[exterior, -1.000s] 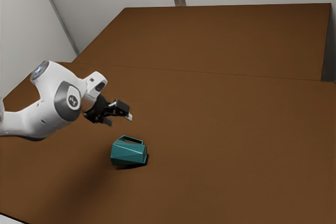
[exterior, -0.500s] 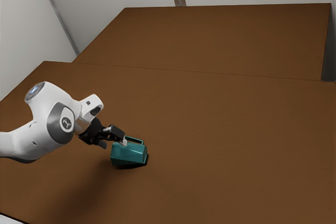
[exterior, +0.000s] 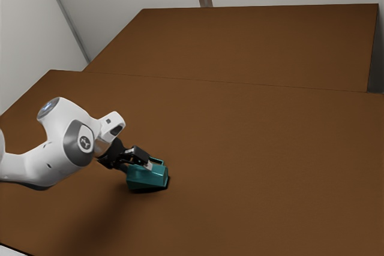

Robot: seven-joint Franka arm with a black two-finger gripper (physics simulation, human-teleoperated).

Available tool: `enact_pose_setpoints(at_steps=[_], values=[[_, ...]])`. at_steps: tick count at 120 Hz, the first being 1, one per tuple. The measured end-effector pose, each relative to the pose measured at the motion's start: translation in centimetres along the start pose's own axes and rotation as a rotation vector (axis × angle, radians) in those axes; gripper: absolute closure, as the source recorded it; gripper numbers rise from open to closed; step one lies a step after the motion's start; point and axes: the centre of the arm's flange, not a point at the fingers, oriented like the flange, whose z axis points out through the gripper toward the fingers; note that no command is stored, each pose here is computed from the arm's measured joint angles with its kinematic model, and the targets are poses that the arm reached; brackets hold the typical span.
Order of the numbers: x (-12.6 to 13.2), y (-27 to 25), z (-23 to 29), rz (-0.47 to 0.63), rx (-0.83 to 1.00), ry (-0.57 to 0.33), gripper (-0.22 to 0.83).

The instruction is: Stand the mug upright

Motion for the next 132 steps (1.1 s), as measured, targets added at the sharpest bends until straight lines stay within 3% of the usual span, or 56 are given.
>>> enact_pose_setpoints(at_steps=[23,62,103,132], values=[[-0.1,0.7,0.0,0.006,-0.01,0.007,0.07],[0.0,3.1,-0.8,0.037,-0.037,0.033,0.26],[0.5,7.1,-0.7,0.086,-0.084,0.051,0.32],[1.2,8.3,0.0,0.088,-0.098,0.054,0.64]])
